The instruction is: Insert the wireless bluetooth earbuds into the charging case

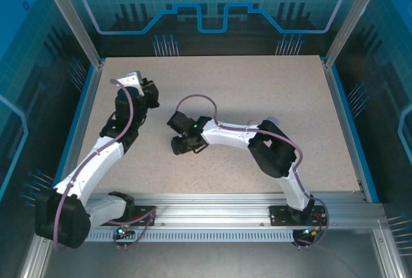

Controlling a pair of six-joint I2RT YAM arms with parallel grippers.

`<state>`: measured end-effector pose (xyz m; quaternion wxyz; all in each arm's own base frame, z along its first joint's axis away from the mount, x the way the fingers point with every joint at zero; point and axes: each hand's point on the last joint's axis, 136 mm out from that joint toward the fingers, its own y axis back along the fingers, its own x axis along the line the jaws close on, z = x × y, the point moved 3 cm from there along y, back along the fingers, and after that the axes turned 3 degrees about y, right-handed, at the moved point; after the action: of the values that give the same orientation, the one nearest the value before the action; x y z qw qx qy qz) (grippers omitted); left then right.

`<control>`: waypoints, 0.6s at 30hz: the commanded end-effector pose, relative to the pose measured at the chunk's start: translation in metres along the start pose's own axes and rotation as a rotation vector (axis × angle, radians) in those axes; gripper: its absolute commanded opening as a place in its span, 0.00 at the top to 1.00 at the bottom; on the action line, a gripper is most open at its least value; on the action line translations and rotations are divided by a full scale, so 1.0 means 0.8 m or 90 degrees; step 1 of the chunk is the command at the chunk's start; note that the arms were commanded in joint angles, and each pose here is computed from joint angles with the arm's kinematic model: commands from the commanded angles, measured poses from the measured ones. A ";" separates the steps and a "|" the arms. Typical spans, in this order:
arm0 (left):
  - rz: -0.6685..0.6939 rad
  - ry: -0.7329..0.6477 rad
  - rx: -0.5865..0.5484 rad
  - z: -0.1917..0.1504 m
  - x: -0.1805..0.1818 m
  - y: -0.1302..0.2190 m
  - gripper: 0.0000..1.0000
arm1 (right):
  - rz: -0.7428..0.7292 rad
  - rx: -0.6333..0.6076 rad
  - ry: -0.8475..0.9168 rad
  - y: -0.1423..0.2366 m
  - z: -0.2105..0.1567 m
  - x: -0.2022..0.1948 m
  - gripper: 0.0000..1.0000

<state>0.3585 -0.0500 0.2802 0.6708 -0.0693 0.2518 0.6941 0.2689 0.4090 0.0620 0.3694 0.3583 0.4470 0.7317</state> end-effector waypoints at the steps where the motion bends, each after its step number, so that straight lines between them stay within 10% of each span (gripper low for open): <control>1: -0.004 0.056 -0.047 0.025 0.007 0.013 1.00 | -0.075 0.037 0.048 -0.012 -0.012 -0.007 0.54; 18: -0.012 0.060 -0.052 0.024 0.012 0.018 1.00 | -0.129 0.075 0.074 -0.046 -0.020 0.003 0.60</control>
<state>0.3513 -0.0352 0.2873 0.6577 -0.1081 0.2578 0.6995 0.2716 0.4213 0.0462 0.3946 0.2964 0.5071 0.7066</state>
